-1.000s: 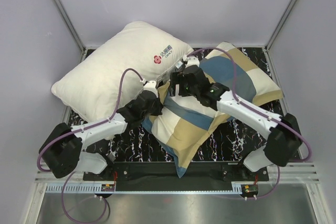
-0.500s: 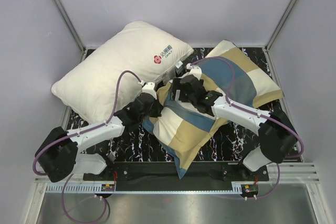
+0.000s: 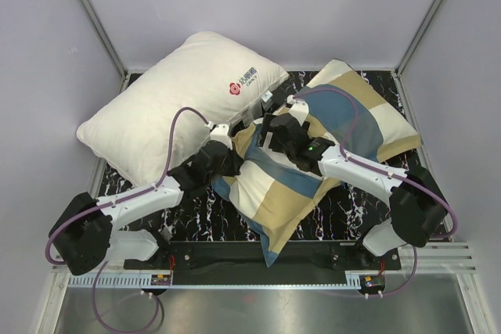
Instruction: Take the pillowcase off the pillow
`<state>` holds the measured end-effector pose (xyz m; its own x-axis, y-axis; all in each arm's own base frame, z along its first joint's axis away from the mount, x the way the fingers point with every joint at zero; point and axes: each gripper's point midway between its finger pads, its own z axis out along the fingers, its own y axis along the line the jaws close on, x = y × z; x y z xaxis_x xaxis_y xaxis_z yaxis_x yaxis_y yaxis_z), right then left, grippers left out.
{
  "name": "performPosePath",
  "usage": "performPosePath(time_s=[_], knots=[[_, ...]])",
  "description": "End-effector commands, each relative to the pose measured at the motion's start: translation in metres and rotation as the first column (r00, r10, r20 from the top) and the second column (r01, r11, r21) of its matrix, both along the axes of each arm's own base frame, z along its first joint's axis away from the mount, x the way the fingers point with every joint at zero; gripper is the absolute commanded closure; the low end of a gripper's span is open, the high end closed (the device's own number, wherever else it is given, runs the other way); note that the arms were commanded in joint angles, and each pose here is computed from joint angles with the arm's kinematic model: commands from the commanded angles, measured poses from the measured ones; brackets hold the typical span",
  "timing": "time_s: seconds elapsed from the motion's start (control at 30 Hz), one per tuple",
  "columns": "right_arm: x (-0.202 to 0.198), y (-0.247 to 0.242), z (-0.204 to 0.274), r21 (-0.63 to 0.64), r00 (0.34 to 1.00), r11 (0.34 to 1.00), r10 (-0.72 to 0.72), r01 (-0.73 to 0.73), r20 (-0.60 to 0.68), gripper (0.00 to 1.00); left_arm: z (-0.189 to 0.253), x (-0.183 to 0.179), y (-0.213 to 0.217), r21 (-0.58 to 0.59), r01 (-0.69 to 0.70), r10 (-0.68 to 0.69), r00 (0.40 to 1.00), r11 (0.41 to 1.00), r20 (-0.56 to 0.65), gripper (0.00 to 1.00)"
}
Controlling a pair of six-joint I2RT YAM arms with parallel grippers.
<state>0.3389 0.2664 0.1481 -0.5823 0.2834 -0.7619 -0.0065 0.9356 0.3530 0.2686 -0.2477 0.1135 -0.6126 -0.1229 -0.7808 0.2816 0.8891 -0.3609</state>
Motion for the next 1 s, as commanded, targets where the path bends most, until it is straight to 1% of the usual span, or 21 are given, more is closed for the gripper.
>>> performPosePath(time_s=[0.0, 0.13, 0.3, 0.53, 0.77, 0.8, 0.83, 0.87, 0.9, 0.97], knots=[[-0.026, -0.068, -0.056, -0.286, 0.981, 0.952, -0.152, 0.113, -0.121, 0.0, -0.036, -0.026, 0.023, 0.125, 0.023, -0.01, 0.994, 0.992, -0.107, 1.0], [-0.028, -0.079, -0.057, -0.331, 0.976, 0.934, -0.182, 0.134, -0.117, 0.0, -0.035, -0.026, 0.025, 0.129, 0.018, -0.005, 0.995, 0.991, -0.101, 1.0], [-0.033, -0.077, -0.069, -0.349, 0.975, 0.933, -0.153, 0.09, -0.159, 0.0, -0.032, -0.024, 0.023, 0.123, 0.02, -0.008, 0.995, 0.992, -0.099, 1.0], [-0.049, -0.06, -0.092, -0.325, 0.964, 0.943, -0.018, -0.072, -0.266, 0.0, -0.025, -0.016, 0.017, 0.149, 0.033, -0.021, 0.996, 0.988, -0.083, 1.0], [-0.062, -0.051, -0.119, -0.312, 0.932, 0.935, 0.047, -0.167, -0.36, 0.0, -0.017, -0.009, 0.011, 0.146, 0.039, -0.029, 0.997, 0.988, -0.068, 1.0], [-0.062, -0.049, -0.122, -0.307, 0.928, 0.935, 0.054, -0.177, -0.369, 0.03, -0.016, -0.009, 0.011, 0.146, 0.038, -0.028, 0.997, 0.989, -0.068, 1.0], [-0.064, -0.046, -0.131, -0.304, 0.918, 0.932, 0.064, -0.195, -0.392, 0.28, -0.012, -0.008, 0.011, 0.142, 0.036, -0.027, 0.998, 0.989, -0.062, 1.0], [-0.064, -0.045, -0.135, -0.302, 0.914, 0.932, 0.065, -0.198, -0.399, 0.43, -0.011, -0.008, 0.011, 0.14, 0.035, -0.027, 0.998, 0.99, -0.06, 1.0], [-0.063, -0.042, -0.136, -0.289, 0.913, 0.936, 0.072, -0.201, -0.402, 0.68, -0.009, -0.008, 0.011, 0.137, 0.034, -0.026, 0.998, 0.99, -0.056, 1.0], [-0.061, -0.039, -0.139, -0.289, 0.912, 0.936, 0.069, -0.199, -0.403, 1.0, -0.006, -0.011, 0.015, 0.135, 0.026, -0.02, 0.999, 0.991, -0.051, 1.0]])
